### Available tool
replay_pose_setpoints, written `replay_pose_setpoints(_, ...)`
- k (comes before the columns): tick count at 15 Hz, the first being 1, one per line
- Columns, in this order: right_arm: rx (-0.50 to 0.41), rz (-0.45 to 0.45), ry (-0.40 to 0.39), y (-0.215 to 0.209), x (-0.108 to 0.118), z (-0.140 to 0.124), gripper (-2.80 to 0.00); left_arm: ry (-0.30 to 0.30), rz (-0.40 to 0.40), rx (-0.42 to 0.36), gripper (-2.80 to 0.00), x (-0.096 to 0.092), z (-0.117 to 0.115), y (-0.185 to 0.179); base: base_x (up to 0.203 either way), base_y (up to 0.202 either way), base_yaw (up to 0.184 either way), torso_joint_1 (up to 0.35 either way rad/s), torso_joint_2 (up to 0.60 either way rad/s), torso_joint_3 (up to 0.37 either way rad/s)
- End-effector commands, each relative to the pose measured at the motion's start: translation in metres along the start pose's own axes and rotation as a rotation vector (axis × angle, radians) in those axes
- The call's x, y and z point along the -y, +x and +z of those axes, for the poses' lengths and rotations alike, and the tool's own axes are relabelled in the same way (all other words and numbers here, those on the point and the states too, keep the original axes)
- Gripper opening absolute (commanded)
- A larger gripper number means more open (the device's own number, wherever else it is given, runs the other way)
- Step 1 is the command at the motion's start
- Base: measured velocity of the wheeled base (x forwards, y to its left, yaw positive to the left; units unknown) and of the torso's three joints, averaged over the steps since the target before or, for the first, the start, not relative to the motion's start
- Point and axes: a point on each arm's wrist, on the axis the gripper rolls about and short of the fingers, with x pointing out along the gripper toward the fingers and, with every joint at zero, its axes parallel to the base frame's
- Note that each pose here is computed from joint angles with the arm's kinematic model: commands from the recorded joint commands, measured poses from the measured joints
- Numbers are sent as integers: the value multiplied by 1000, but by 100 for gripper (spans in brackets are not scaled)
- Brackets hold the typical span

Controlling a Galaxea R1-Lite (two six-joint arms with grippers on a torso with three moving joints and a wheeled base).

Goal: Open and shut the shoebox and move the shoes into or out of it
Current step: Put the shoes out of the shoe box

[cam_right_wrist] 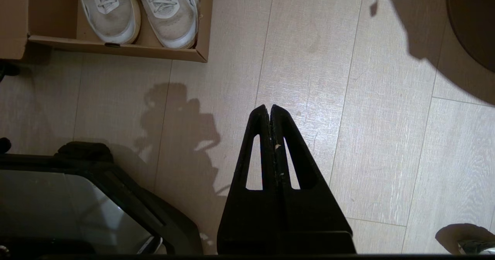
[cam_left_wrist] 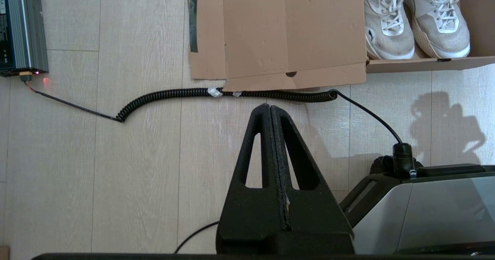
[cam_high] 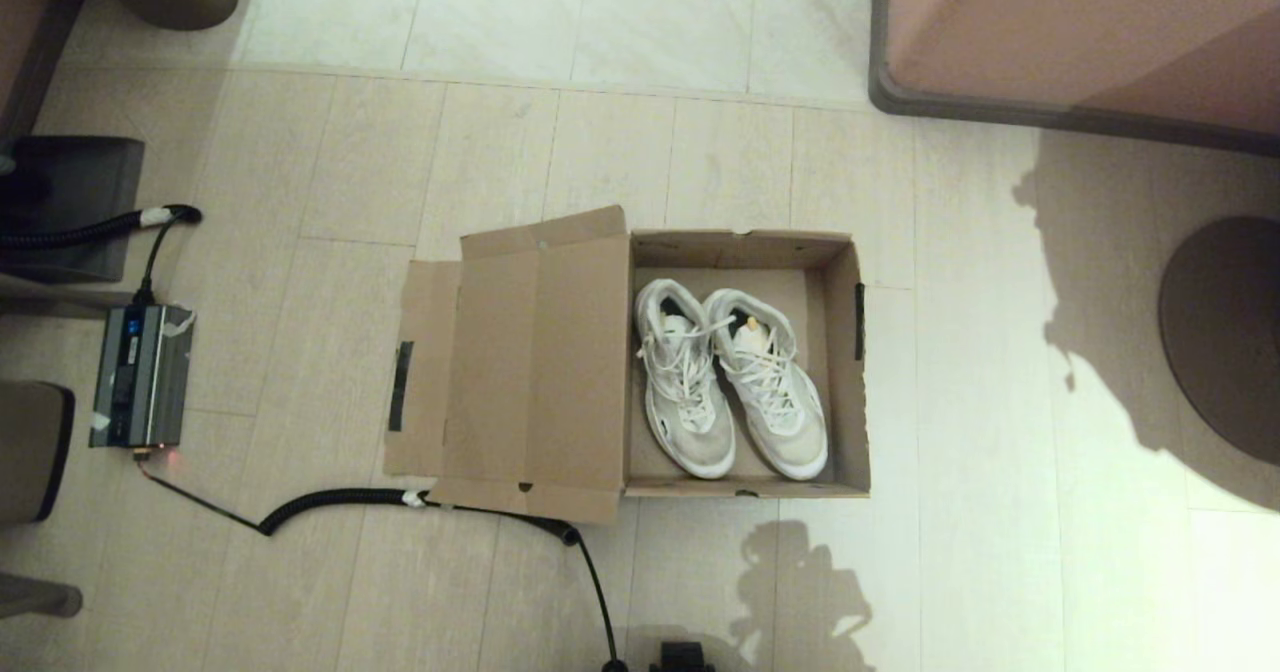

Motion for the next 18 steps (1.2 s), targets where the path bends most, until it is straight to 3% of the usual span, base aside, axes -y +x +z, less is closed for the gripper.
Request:
replay_pose_setpoints(1,-3,3,-4,0,0,0,-280,0,0,-8,-280,0,-2,1,0,0,0,0,0,0)
replay_pose_setpoints(6,4,-5,-34,0,0,1,-280,0,0,-7,-280,0,-2,1,0,0,0,0,0,0)
replay_pose_setpoints(8,68,-21,-48,-8,2,30,-280,0,0,-8,-280,0,-2,1,0,0,0,0,0,0)
replay_pose_setpoints(10,46,-22,-7,-3,4,75,-280,-2,0,-8,-280,0,-2,1,0,0,0,0,0,0)
replay_pose_setpoints(12,-99,15,53,32,5,118,-280,-2,0,-8,-280,0,-2,1,0,0,0,0,0,0)
replay_pose_setpoints(14,-284,109,138,92,5,146,-280,-2,0,-8,-280,0,-2,1,0,0,0,0,0,0)
replay_pose_setpoints(16,-443,211,257,159,-1,156,-280,-2,0,-8,-280,0,-2,1,0,0,0,0,0,0)
replay_pose_setpoints(18,-551,304,359,223,-20,147,-280,-2,0,-8,-280,0,-2,1,0,0,0,0,0,0)
